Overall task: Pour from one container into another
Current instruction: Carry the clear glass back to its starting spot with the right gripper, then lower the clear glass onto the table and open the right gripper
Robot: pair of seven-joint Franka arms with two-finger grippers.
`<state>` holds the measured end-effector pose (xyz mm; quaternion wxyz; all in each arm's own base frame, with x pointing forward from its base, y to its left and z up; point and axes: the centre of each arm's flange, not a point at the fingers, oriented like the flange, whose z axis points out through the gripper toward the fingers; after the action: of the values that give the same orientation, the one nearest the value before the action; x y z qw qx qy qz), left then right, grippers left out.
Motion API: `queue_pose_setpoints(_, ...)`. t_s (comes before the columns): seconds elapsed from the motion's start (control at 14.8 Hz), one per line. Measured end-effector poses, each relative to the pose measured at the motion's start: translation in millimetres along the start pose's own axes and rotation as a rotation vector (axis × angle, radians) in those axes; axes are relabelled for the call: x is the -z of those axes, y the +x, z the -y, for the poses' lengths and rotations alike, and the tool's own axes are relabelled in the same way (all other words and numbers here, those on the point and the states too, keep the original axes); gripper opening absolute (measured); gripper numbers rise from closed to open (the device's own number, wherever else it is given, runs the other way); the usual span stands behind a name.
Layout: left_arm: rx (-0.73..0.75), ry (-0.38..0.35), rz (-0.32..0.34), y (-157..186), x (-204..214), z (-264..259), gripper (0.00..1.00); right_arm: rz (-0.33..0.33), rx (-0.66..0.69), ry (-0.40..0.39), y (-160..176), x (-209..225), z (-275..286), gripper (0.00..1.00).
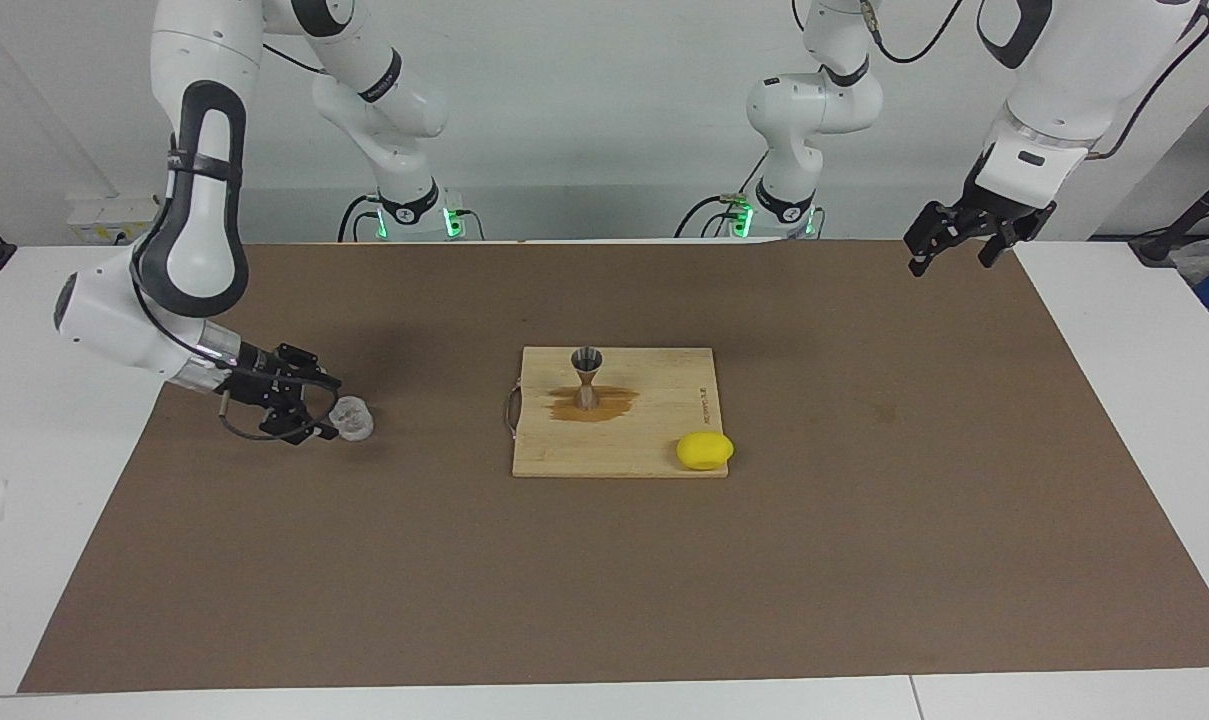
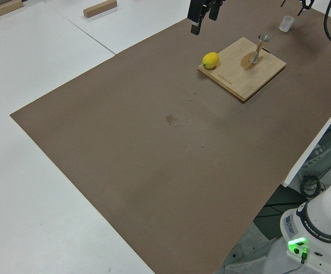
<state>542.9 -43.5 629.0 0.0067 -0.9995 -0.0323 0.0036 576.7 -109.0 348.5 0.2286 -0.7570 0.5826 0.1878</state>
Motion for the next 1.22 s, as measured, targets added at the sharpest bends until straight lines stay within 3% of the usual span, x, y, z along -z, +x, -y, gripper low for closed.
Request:
queue_pose_setpoints(0.2, 0.0, 0.0, -0.003, -1, 1, 0, 1.0, -0.104, 0.125, -0.045, -25, 26, 1, 1.0)
queue_pose_setpoints(0.47, 0.0, 0.0, -0.004, -1, 2, 0, 1.0, -0.209, 0.458, -0.176, -71, 22, 13, 1.0)
queue_pose_setpoints(0.88, 0.0, 0.0, -0.004, -1, 1, 0, 1.0, -0.39, 0.838, -0.372, -172, 8, 39, 0.99)
queue_pose_setpoints(1.01, 0.0, 0.0, -0.004, -1, 1, 0, 1.0, -0.464, 0.922, -0.401, -204, 18, 46, 1.0)
queue_pose_setpoints(1.22, 0.0, 0.0, -0.004, -1, 2, 0, 1.0, -0.507, 1.024, -0.425, -227, 58, 55, 0.99)
